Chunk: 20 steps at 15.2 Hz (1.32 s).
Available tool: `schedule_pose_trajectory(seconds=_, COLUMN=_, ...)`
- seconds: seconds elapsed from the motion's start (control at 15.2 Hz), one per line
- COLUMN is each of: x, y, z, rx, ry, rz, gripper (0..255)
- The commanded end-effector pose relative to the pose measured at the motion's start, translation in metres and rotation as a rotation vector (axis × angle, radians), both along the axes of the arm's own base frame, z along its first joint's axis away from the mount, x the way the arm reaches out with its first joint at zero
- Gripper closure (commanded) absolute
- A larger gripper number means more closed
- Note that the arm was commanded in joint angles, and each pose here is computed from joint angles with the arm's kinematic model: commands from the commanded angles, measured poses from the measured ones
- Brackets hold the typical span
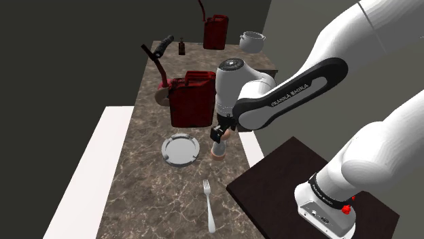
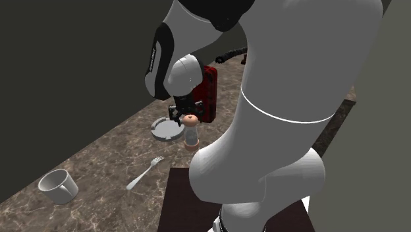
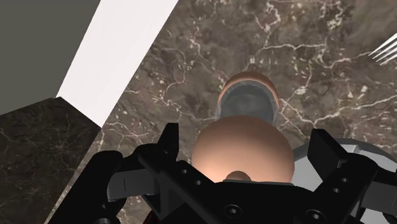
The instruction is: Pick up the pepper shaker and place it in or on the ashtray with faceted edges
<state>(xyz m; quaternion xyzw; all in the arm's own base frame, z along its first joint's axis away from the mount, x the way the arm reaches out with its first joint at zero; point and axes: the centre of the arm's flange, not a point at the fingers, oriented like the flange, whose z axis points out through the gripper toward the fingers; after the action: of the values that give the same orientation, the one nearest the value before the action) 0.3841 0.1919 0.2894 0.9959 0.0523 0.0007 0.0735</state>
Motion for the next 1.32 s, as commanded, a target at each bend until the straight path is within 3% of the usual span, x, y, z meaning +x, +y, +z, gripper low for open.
schedule_pose_trajectory(seconds=0.0, x=0.000, y=0.000, z=0.000, rx=0.000, ry=0.000, rz=0.000, gripper=255)
schedule_pose_trajectory(seconds=0.59, x=0.000, y=0.000, z=0.000, rx=0.000, ry=0.000, rz=0.000, gripper=255)
schedule_pose_trajectory(seconds=1.25, x=0.000, y=0.000, z=0.053, rx=0.000, ry=0.000, rz=0.000, gripper=255)
